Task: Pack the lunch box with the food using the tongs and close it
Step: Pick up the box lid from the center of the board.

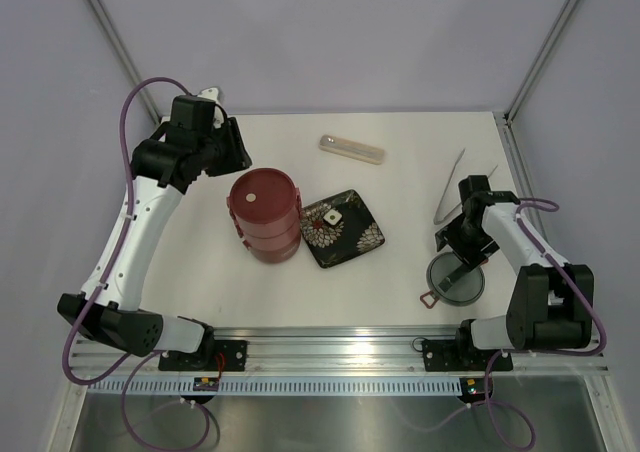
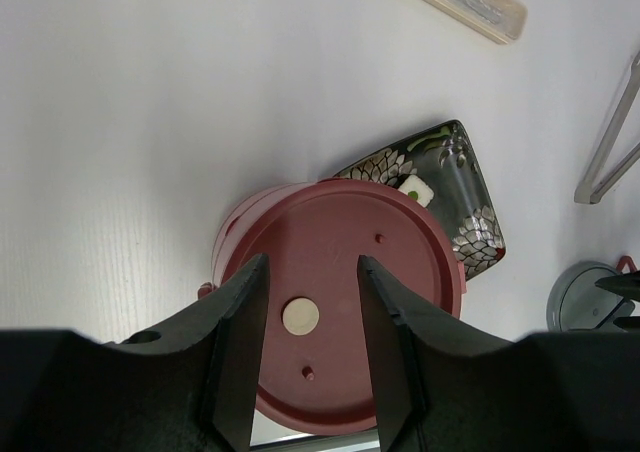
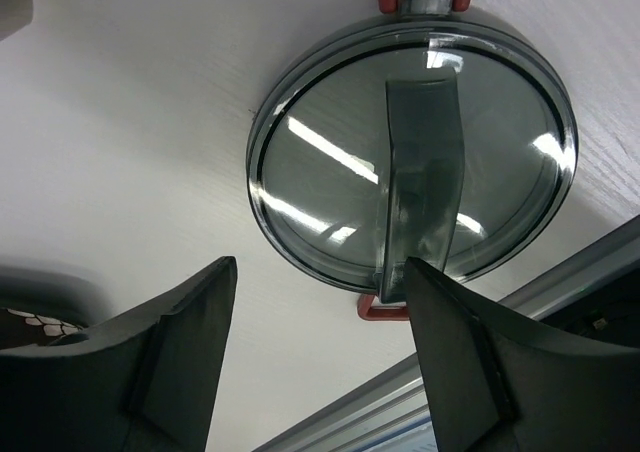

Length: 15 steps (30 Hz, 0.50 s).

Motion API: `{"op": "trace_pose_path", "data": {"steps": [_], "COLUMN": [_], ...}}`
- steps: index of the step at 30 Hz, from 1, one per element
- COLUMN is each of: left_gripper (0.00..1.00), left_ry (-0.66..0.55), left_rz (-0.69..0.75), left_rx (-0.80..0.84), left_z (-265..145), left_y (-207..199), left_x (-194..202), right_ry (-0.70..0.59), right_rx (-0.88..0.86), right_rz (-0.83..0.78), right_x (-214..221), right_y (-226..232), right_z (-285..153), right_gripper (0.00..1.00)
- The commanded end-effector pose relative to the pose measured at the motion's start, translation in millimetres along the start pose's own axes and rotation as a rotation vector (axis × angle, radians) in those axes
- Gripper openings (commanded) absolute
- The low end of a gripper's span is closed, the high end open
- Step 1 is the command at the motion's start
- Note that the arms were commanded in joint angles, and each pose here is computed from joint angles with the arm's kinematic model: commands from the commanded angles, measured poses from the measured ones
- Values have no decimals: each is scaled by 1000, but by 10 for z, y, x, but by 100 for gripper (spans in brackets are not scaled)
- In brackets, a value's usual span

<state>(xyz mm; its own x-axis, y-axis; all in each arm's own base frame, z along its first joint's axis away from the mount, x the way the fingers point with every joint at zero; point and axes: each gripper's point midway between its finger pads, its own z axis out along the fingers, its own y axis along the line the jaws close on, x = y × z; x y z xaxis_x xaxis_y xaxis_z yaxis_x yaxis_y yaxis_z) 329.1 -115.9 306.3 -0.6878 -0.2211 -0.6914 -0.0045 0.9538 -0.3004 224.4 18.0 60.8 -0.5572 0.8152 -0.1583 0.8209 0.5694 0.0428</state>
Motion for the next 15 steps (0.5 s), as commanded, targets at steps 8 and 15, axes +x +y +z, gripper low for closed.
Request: {"op": "trace_pose_path", "data": {"steps": [8, 15], "left_gripper": [44, 43], "left_ry": [-53, -37], "left_rz": [-13, -8], "left_rx": [17, 23], "left_z": [-22, 23], "left_y": [-51, -58], "left_x": [-174, -140], "right_ry": [-54, -4], "right_rx": [52, 10], "right_rz": [-18, -41], "right_x": [27, 117], "right_y": [-317, -224], "right_z": [-106, 61], "right_gripper": [85, 76]}}
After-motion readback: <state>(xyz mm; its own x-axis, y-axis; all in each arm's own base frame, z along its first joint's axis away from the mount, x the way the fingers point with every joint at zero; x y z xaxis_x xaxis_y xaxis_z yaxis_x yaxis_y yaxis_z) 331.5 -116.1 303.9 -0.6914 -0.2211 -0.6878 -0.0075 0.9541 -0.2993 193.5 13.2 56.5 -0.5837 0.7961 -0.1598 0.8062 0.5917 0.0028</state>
